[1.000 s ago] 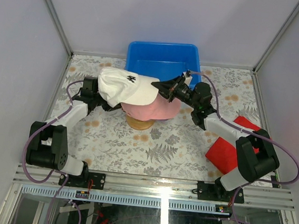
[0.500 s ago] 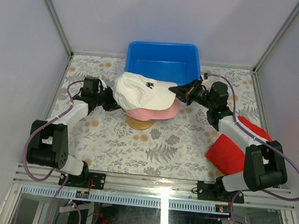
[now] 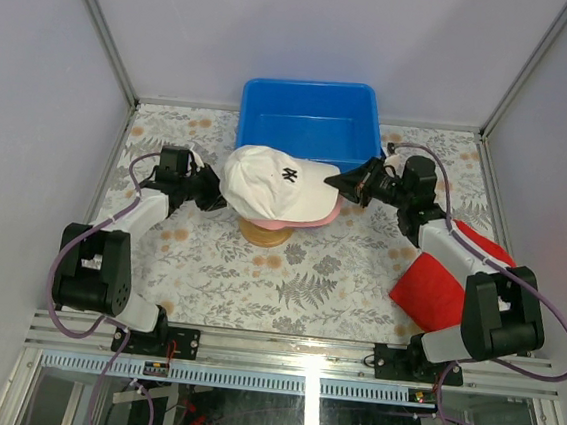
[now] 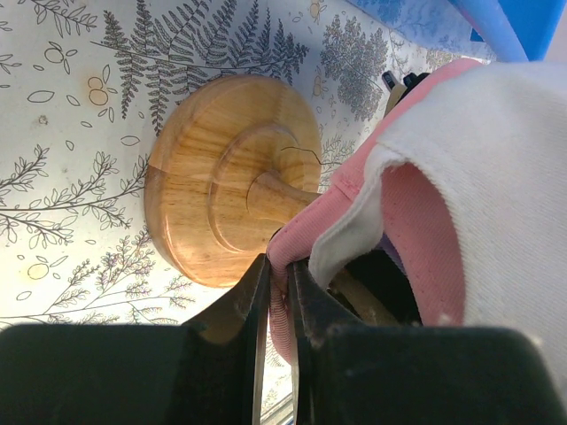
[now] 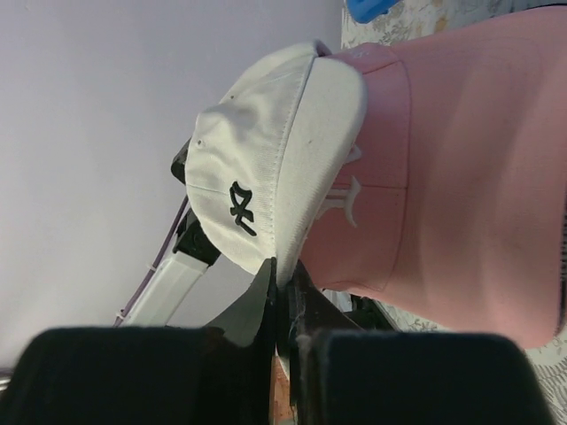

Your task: Stack the hats

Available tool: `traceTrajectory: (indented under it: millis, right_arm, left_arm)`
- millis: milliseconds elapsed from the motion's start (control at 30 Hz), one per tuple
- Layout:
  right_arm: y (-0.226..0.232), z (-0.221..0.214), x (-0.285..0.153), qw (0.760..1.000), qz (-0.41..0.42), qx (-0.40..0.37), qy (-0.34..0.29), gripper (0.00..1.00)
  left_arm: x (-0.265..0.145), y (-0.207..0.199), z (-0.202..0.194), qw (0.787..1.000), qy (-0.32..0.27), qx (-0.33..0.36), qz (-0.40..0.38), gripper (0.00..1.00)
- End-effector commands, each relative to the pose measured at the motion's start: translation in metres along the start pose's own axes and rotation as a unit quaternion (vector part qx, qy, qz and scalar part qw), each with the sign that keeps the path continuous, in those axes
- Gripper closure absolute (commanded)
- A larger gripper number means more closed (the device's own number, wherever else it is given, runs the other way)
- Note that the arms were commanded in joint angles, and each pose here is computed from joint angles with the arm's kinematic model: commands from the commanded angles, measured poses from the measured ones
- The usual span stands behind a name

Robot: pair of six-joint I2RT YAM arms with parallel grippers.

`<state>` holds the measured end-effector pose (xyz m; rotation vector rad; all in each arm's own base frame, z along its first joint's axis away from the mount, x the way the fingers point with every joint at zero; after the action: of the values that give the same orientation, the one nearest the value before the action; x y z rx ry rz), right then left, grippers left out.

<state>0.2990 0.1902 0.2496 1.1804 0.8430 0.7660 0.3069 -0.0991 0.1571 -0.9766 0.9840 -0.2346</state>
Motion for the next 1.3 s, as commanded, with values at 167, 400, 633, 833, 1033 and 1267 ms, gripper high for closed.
traceTrajectory:
  millis: [167, 400, 633, 833, 1033, 1267]
  right_arm:
    - [-0.031, -0.015, -0.014, 1.000, -0.023, 0.009, 0.002, 1.00]
    - [-0.057, -0.016, -0.012, 0.998, -0.052, 0.015, 0.026, 1.00]
    - [-0.074, -0.011, -0.017, 0.997, -0.067, 0.025, 0.030, 1.00]
    - [-0.070, -0.007, -0.015, 0.997, -0.067, 0.017, 0.036, 1.00]
    - [-0.066, 0.001, -0.009, 0.996, -0.074, 0.006, 0.043, 1.00]
    - [-0.064, 0.004, -0.007, 0.996, -0.082, 0.001, 0.048, 1.00]
  left_arm:
    - [0.007, 0.019, -0.004, 0.999, 0.002, -0.009, 0.036, 1.00]
    - [0.005, 0.021, -0.006, 0.999, 0.004, -0.005, 0.043, 1.00]
    - [0.006, 0.027, -0.008, 0.999, 0.005, -0.010, 0.045, 1.00]
    - [-0.009, 0.014, 0.002, 1.000, -0.004, -0.023, -0.009, 1.00]
    - [-0.042, -0.015, 0.010, 0.992, -0.022, -0.025, -0.125, 1.00]
    - [-0.061, -0.022, 0.010, 0.984, -0.026, -0.044, -0.168, 0.89]
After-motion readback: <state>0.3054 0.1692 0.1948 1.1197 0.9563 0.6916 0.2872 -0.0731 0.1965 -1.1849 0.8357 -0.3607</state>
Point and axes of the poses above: each gripper's point midway between its finger pads, its own x axis out along the fingers, its own y axis along the line the jaws close on, z = x × y, the point moved 7 cm from there along -x, back along the fingers, and after that the axes turned 4 degrees about -x, right-handed, at the moved point
